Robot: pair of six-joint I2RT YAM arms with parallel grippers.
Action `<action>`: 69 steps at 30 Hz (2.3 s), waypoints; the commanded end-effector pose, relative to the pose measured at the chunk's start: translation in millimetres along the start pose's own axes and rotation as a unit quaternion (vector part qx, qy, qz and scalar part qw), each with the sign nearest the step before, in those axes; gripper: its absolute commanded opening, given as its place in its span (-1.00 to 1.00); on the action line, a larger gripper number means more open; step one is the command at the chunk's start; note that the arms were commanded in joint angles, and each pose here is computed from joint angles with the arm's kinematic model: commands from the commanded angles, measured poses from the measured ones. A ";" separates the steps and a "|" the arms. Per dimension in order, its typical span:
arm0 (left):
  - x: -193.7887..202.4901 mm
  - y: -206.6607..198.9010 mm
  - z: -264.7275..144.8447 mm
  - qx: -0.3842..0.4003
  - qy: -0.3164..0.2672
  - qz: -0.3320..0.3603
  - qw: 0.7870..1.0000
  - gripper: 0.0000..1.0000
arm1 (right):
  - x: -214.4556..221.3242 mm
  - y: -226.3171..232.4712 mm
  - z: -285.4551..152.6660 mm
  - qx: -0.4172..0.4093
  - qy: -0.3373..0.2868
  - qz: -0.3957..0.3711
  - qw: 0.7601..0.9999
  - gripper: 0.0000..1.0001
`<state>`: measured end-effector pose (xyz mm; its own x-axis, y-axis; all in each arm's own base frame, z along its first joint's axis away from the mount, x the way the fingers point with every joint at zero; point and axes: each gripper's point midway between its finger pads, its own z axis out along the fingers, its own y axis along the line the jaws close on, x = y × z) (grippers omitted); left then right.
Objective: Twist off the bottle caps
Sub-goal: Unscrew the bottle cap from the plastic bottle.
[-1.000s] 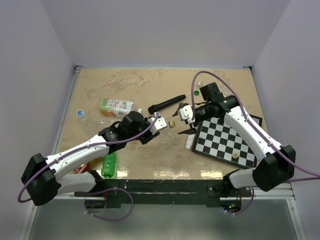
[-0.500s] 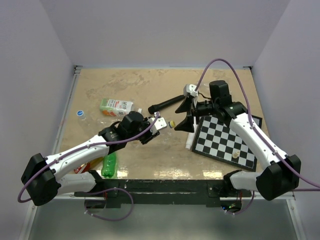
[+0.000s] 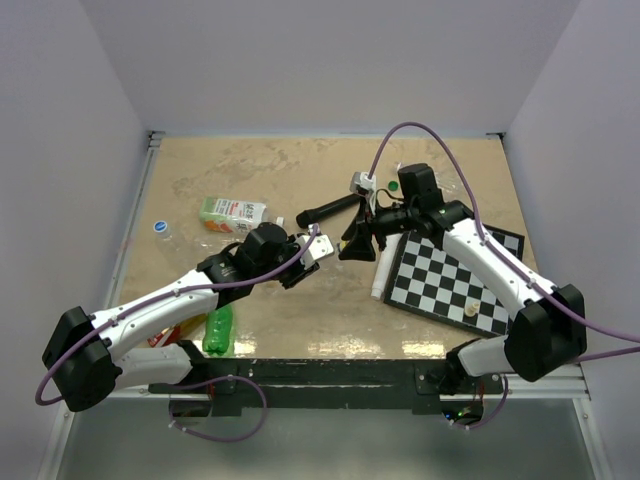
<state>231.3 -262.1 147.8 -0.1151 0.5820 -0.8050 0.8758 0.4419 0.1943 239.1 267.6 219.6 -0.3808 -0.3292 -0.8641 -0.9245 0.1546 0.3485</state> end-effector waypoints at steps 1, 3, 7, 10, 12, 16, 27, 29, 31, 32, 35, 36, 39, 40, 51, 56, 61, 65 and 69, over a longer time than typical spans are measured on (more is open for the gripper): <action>-17.1 8.5 -4.1 -0.015 -0.029 0.004 0.999 -1.00 | -6.8 2.5 -3.7 0.009 -0.006 -0.004 1.000 0.26; -17.4 7.8 -4.2 -0.014 -0.030 0.005 0.999 -1.00 | -5.9 3.1 -4.6 0.011 -0.006 -0.004 1.000 0.24; -17.9 8.7 -4.4 -0.016 -0.030 0.004 0.999 -1.00 | -4.8 5.5 -5.0 0.008 -0.006 -0.001 1.000 -0.02; -17.2 8.5 -4.6 -0.015 -0.030 0.004 0.999 -1.00 | -2.8 5.6 -3.6 0.003 -0.003 0.004 1.000 -0.30; -17.7 9.2 -5.2 -0.017 -0.030 0.005 0.999 -1.00 | -1.7 6.8 -3.7 -0.002 -0.001 0.002 1.000 -0.52; -17.9 8.9 -5.4 -0.017 -0.031 0.005 0.999 -1.00 | -1.5 7.3 -4.8 -0.009 0.006 -0.023 1.000 -0.79; -16.6 6.9 -4.4 -0.011 -0.029 0.008 0.999 -1.00 | 17.0 -8.2 -8.9 -0.112 0.088 -0.359 0.923 -1.00; -16.6 7.2 -4.2 -0.012 -0.030 0.008 0.999 -1.00 | 15.3 -12.5 -10.0 -0.126 0.089 -0.453 0.878 -1.00; -16.7 8.0 -4.6 -0.014 -0.030 0.008 0.999 -1.00 | 9.7 -18.8 -11.1 -0.119 0.093 -0.514 0.844 -1.00; -15.9 8.2 -4.5 -0.015 -0.029 0.009 0.999 -1.00 | 4.5 -22.8 -12.0 -0.109 0.095 -0.537 0.831 -1.00; -16.4 8.0 -4.7 -0.014 -0.029 0.008 0.999 -1.00 | -9.6 -28.2 -16.5 -0.079 0.097 -0.571 0.811 -1.00; -16.3 7.2 -4.4 -0.012 -0.030 0.010 0.999 -1.00 | -10.1 -29.1 -17.8 -0.074 0.100 -0.575 0.808 -1.00; -17.0 7.1 -4.5 -0.011 -0.031 0.009 0.999 -1.00 | -6.6 -27.5 -18.3 -0.073 0.098 -0.573 0.810 -1.00; -17.0 6.2 -4.3 -0.010 -0.031 0.009 0.999 -1.00 | -2.8 -25.5 -17.1 -0.077 0.094 -0.567 0.814 -1.00; -16.2 7.5 -4.1 -0.012 -0.030 0.009 0.999 -1.00 | 15.2 -5.2 -11.7 -0.101 0.073 -0.414 0.902 0.18; -16.8 6.9 -3.9 -0.011 -0.031 0.010 0.999 -1.00 | 0.9 0.1 -23.9 -0.048 0.075 -0.344 0.935 0.57; -15.7 5.1 -2.4 -0.007 -0.029 0.008 1.000 -1.00 | -7.0 8.1 -26.3 -0.032 0.056 -0.212 0.975 0.76; -14.7 5.7 -2.2 -0.007 -0.027 0.007 1.000 -1.00 | -6.9 5.5 -17.0 -0.025 0.027 -0.106 0.994 0.80; -14.6 7.0 -2.5 -0.011 -0.026 0.006 1.000 -1.00 | 0.7 -6.9 -9.5 -0.020 0.039 -0.052 0.998 0.73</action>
<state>234.8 -260.7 149.1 -0.1088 0.5824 -0.8056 0.8694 0.4486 0.2069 238.3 249.1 220.1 -0.0930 -0.4523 -0.8870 -0.9944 -0.0034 0.1060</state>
